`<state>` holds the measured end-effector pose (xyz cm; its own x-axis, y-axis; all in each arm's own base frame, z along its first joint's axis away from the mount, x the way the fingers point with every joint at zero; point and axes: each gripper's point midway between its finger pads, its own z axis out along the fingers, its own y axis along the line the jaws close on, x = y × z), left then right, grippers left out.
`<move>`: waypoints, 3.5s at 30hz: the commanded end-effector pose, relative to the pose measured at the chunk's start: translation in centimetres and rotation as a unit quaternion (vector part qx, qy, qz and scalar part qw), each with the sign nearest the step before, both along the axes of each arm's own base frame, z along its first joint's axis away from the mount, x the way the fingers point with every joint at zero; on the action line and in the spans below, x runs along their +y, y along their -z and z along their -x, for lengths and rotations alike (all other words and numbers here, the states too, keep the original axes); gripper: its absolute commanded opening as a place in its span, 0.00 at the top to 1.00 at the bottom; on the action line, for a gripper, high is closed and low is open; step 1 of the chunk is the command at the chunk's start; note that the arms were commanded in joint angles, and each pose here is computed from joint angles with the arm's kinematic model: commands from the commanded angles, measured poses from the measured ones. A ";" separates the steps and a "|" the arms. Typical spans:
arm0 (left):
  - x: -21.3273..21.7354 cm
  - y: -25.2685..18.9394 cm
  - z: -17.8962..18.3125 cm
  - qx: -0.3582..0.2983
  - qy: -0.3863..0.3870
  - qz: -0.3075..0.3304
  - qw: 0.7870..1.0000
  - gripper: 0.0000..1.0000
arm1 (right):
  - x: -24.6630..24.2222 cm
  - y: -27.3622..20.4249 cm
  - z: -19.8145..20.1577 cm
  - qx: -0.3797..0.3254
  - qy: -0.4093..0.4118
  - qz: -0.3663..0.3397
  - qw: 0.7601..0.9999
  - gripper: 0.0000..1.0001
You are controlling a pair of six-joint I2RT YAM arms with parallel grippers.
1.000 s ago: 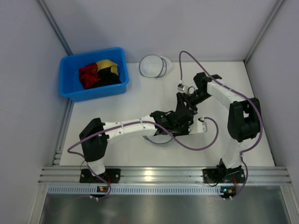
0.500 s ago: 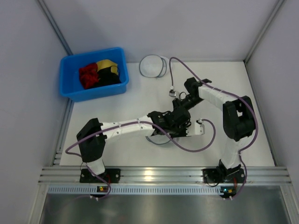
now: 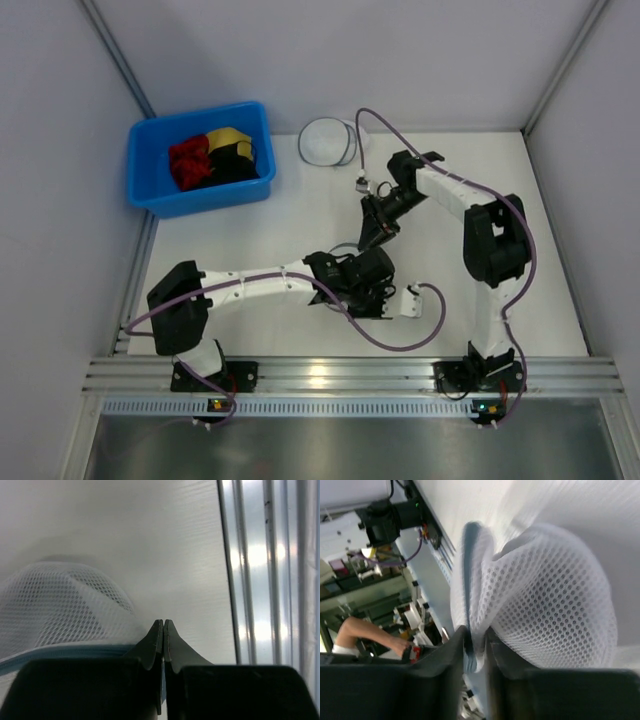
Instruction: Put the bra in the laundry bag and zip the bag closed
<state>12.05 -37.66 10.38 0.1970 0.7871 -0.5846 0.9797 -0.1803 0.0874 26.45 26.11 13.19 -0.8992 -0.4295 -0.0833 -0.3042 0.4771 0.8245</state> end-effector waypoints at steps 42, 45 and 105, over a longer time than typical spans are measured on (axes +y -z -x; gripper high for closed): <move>-1.7 -2.5 3.1 0.046 0.068 0.021 0.996 1.00 | -0.7 -1.4 -1.9 -0.086 -0.020 -0.023 0.996 1.00; -0.5 -1.4 4.8 0.072 0.071 0.006 0.995 1.00 | 0.0 -1.8 -2.9 -0.086 -0.020 -0.041 0.995 1.00; 1.7 -0.5 0.4 -0.027 0.033 -0.040 0.998 1.00 | -3.0 -2.2 -1.5 -0.078 0.020 -0.038 0.996 1.00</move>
<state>16.30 -38.21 12.47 0.3059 0.7693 -0.5609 0.9429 -0.1632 0.2903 23.45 23.62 14.07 -0.9035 -0.4250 -0.0554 -0.2649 0.4523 0.8516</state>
